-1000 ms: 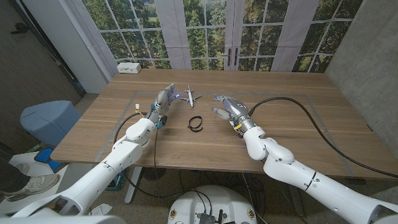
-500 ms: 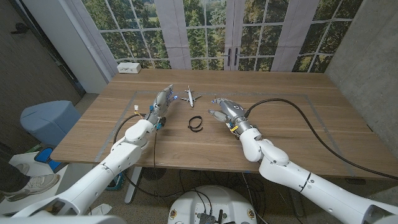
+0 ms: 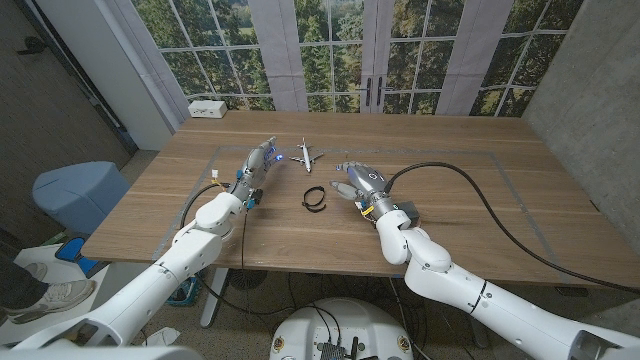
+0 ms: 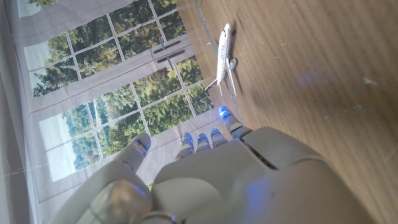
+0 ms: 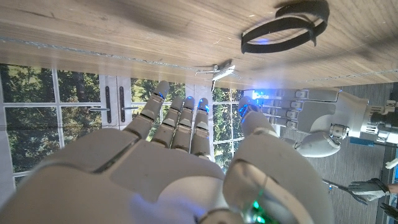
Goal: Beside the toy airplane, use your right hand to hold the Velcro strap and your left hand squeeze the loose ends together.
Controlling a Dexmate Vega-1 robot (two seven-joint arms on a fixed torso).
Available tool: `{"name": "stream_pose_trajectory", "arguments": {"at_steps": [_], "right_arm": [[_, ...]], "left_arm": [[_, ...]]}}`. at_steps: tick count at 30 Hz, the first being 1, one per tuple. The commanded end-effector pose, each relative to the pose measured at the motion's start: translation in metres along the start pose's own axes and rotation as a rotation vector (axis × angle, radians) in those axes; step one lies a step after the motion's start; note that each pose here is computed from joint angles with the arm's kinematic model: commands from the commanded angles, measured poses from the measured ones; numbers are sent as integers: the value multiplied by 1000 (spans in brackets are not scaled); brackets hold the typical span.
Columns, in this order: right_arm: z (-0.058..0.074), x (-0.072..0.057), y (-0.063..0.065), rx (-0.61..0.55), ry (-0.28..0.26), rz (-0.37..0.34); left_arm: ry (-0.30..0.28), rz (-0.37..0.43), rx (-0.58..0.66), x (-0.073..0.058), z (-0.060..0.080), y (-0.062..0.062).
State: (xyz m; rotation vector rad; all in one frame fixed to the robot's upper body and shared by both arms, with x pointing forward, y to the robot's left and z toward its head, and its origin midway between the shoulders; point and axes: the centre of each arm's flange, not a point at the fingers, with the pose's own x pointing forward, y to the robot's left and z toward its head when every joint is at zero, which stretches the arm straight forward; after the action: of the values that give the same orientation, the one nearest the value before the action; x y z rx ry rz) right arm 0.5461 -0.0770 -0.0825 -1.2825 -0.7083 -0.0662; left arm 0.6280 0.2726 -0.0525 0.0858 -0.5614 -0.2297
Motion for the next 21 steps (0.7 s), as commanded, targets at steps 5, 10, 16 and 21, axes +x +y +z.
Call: {"name": "stream_pose_trajectory", "arguments": {"at_steps": [5, 10, 16, 21], "right_arm": [[17, 5, 12, -44, 15, 6], [21, 7, 15, -60, 10, 5], [24, 9, 19, -67, 6, 11], [27, 9, 21, -79, 9, -2]], "left_arm": [[-11, -5, 1, 0, 2, 8], [-12, -5, 2, 0, 2, 9], [-13, -3, -1, -1, 2, 10], [-16, -4, -2, -1, 2, 9]]}}
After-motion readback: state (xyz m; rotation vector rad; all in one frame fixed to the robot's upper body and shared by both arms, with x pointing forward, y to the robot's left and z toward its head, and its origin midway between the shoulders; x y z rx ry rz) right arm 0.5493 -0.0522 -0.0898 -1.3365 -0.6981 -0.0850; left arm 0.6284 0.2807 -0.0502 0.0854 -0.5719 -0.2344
